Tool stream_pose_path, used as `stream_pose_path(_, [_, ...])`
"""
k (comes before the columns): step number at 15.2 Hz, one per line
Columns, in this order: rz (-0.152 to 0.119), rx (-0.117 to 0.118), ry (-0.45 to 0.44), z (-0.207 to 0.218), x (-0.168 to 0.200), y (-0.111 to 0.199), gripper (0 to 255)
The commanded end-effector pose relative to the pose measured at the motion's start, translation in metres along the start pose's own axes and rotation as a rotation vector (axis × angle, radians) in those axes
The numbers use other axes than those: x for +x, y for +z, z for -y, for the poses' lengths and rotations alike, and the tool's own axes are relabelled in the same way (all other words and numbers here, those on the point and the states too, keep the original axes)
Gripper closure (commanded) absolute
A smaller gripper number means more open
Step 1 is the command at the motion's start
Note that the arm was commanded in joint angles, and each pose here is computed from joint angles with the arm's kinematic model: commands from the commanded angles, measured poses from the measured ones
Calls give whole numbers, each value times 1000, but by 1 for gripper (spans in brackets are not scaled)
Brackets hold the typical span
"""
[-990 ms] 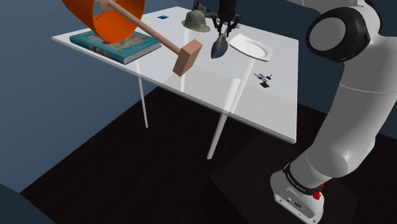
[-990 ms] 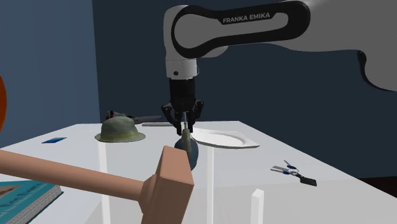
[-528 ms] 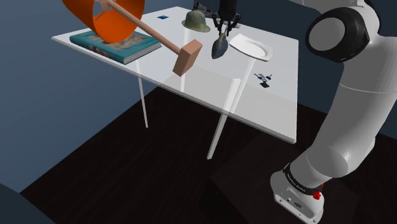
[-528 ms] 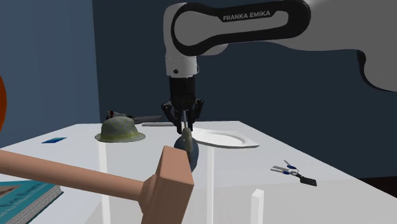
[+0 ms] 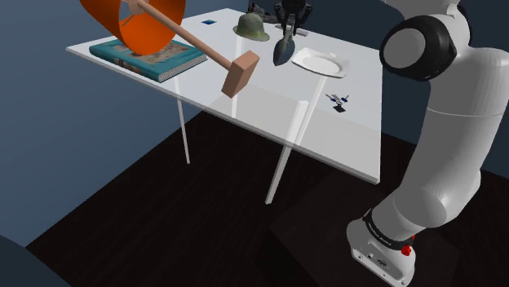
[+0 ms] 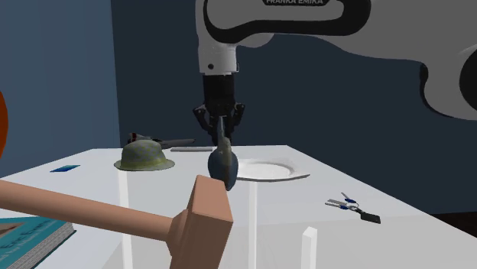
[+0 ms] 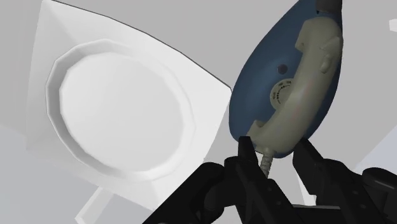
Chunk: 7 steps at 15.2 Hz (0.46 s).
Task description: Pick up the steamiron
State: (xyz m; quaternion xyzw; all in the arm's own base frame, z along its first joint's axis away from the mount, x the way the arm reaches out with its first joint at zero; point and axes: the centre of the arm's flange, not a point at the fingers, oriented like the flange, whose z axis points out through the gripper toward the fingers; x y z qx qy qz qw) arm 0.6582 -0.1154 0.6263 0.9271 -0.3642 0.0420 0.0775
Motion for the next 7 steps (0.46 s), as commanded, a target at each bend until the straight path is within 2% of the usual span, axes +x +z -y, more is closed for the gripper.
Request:
stream_pose_path(1, [0, 0, 0, -2, 2, -11, 255])
stream_pose_path(5, [0, 0, 0, -4, 4, -32, 255])
stream_pose_path(7, [0, 0, 0, -4, 5, -33, 255])
